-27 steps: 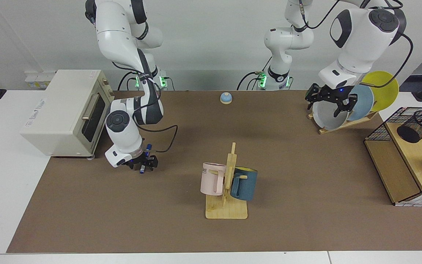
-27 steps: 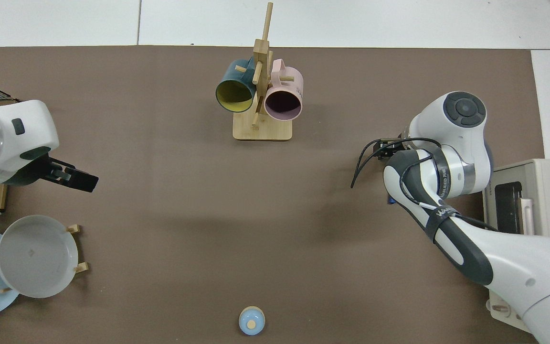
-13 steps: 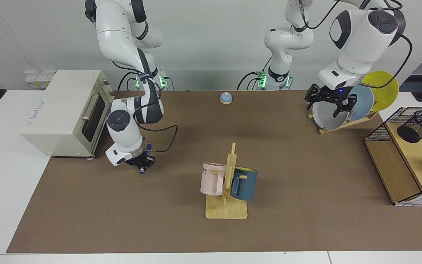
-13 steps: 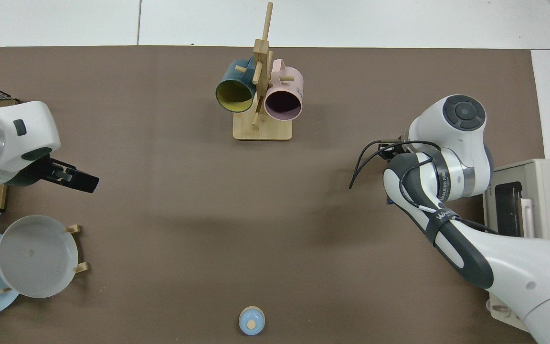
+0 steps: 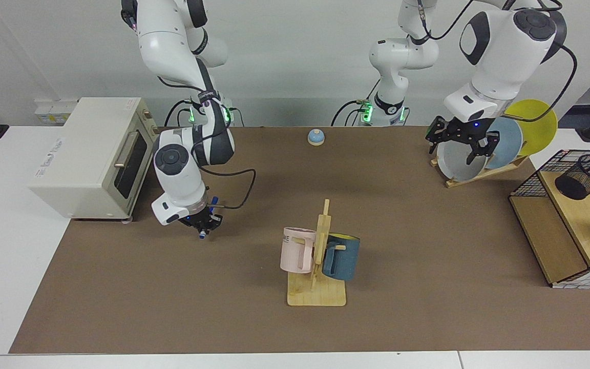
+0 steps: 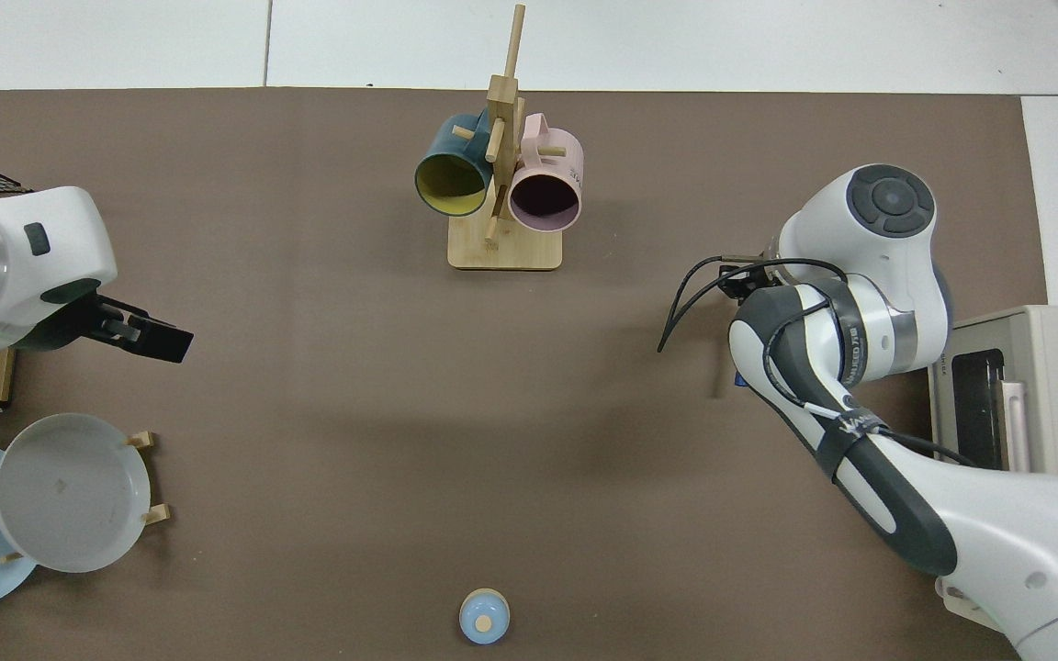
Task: Put markers into pen holder
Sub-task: 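Carry the marker to the middle while the left gripper reaches toward it, then grasp the marker with the left gripper beside the right gripper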
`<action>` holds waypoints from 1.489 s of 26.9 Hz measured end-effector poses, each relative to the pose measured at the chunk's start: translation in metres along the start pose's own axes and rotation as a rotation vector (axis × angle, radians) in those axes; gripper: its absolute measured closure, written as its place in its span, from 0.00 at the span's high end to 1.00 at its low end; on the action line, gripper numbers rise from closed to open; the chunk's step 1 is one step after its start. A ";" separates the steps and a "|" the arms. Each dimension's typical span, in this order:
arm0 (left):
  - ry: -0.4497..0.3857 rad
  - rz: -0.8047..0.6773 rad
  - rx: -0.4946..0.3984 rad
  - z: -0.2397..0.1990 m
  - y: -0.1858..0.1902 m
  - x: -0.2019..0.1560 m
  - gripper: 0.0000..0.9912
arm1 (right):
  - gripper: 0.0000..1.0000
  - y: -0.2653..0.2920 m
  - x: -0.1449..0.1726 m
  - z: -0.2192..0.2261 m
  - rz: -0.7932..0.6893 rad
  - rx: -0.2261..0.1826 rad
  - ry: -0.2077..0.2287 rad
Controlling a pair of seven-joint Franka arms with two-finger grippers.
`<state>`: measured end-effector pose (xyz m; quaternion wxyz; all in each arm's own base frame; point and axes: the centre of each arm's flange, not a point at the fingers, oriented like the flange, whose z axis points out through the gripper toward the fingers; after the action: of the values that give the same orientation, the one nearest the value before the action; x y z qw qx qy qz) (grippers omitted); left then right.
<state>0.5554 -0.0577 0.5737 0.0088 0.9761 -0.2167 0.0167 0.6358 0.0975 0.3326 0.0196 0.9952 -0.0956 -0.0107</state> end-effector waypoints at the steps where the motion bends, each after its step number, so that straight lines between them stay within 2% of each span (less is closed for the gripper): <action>1: 0.005 0.006 0.002 -0.003 0.003 0.002 1.00 | 0.17 -0.002 -0.002 -0.009 0.011 0.003 0.002; 5: 0.016 0.047 0.005 -0.008 0.017 0.007 1.00 | 0.17 -0.011 -0.012 -0.044 0.059 0.027 0.000; 9: 0.023 0.179 0.001 -0.010 0.030 0.011 1.00 | 0.17 -0.023 -0.023 -0.081 0.155 0.063 -0.029; 15: 0.095 0.346 -0.120 -0.014 0.045 0.017 1.00 | 0.17 -0.048 -0.038 -0.121 0.284 0.110 -0.085; 21: 0.156 0.458 -0.194 -0.016 0.058 0.021 1.00 | 0.17 -0.078 -0.056 -0.144 0.433 0.111 -0.116; 31: 0.193 0.540 -0.280 -0.019 0.126 0.034 1.00 | 0.17 -0.141 -0.100 -0.157 0.642 0.085 -0.162; 37: 0.179 0.577 -0.295 -0.016 0.168 0.035 1.00 | 0.17 -0.169 -0.125 -0.165 0.681 0.094 -0.214; 40: 0.180 0.579 -0.318 -0.011 0.182 0.032 0.99 | 0.17 -0.175 -0.132 -0.167 0.682 0.117 -0.261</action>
<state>0.5075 -0.2356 0.5873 0.1746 0.8551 -0.4831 0.0704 0.5435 0.3011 0.4944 -0.0474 0.8958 -0.4239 -0.1248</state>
